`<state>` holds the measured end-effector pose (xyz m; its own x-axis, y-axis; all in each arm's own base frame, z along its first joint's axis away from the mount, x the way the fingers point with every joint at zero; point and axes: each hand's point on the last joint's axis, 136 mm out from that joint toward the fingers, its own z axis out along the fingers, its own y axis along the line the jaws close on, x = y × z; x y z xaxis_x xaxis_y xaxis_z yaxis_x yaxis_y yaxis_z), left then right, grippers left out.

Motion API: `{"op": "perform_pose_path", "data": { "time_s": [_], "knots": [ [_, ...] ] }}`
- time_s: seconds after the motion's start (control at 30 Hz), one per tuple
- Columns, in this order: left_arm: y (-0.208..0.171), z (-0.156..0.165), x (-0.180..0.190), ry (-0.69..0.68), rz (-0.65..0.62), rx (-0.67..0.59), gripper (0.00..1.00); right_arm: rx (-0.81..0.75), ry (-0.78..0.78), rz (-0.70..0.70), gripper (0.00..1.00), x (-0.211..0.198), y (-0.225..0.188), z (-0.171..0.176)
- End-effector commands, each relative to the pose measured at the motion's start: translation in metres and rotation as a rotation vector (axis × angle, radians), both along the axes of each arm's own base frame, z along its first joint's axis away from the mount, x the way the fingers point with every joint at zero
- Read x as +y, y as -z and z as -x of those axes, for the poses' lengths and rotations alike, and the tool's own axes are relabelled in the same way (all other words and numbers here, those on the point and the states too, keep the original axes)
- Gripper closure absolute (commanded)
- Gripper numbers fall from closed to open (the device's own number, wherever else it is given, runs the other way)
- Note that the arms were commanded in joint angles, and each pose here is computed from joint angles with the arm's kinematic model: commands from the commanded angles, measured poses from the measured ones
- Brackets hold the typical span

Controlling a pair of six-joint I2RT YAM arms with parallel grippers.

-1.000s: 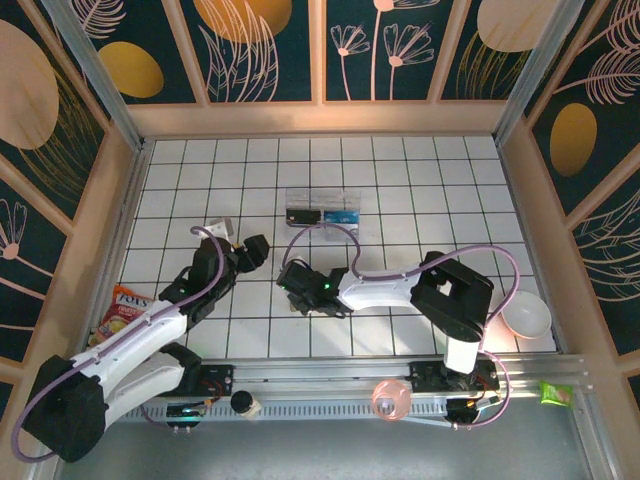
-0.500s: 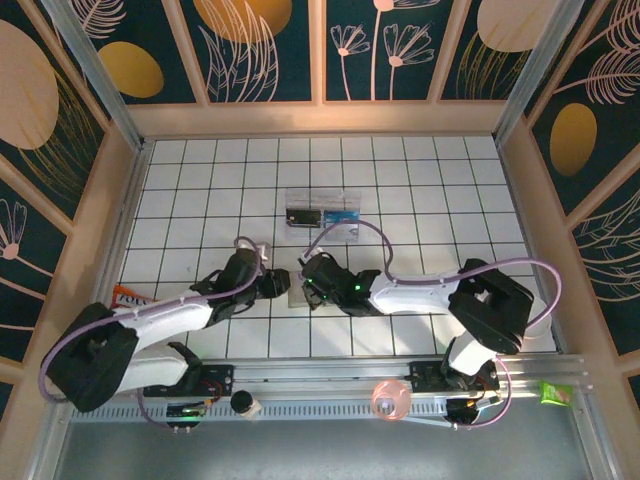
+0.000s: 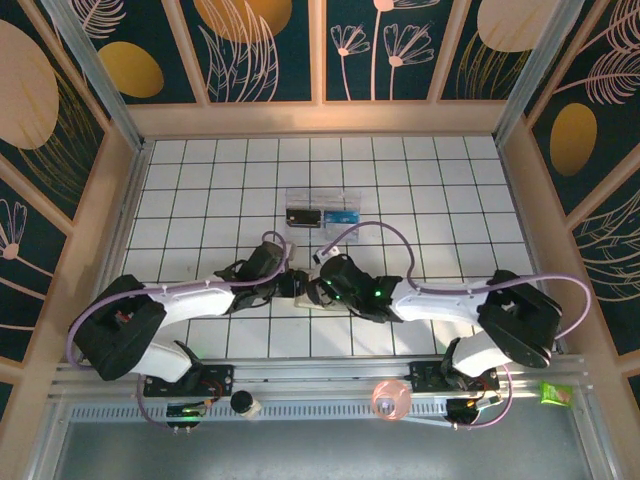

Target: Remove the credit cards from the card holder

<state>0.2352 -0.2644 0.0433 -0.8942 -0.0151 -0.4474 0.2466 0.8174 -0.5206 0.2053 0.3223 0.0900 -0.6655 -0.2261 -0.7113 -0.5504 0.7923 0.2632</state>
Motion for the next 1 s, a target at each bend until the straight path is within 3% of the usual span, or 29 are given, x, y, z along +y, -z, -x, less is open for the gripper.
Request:
{"op": "perform_pose_path", "data": {
  "time_s": [0.0, 0.17, 0.67, 0.77, 0.97],
  "knots": [
    [-0.005, 0.004, -0.010, 0.060, -0.012, 0.008, 0.61, -0.015, 0.093, -0.087, 0.54, -0.013, -0.018, -0.011],
    [0.001, 0.007, -0.010, 0.080, -0.041, 0.033, 0.59, 0.047, 0.167, -0.089, 0.55, -0.037, -0.011, -0.015],
    [0.002, 0.009, -0.017, 0.085, -0.008, 0.045, 0.58, 0.169, 0.037, 0.024, 0.45, -0.025, 0.029, 0.005],
    [0.002, 0.009, -0.018, 0.084, -0.001, 0.046, 0.58, 0.201, 0.070, 0.095, 0.45, -0.032, 0.046, 0.004],
    [0.007, 0.011, -0.010, 0.064, -0.023, 0.046, 0.59, 0.167, 0.285, 0.223, 0.47, -0.081, 0.055, -0.009]
  ]
}}
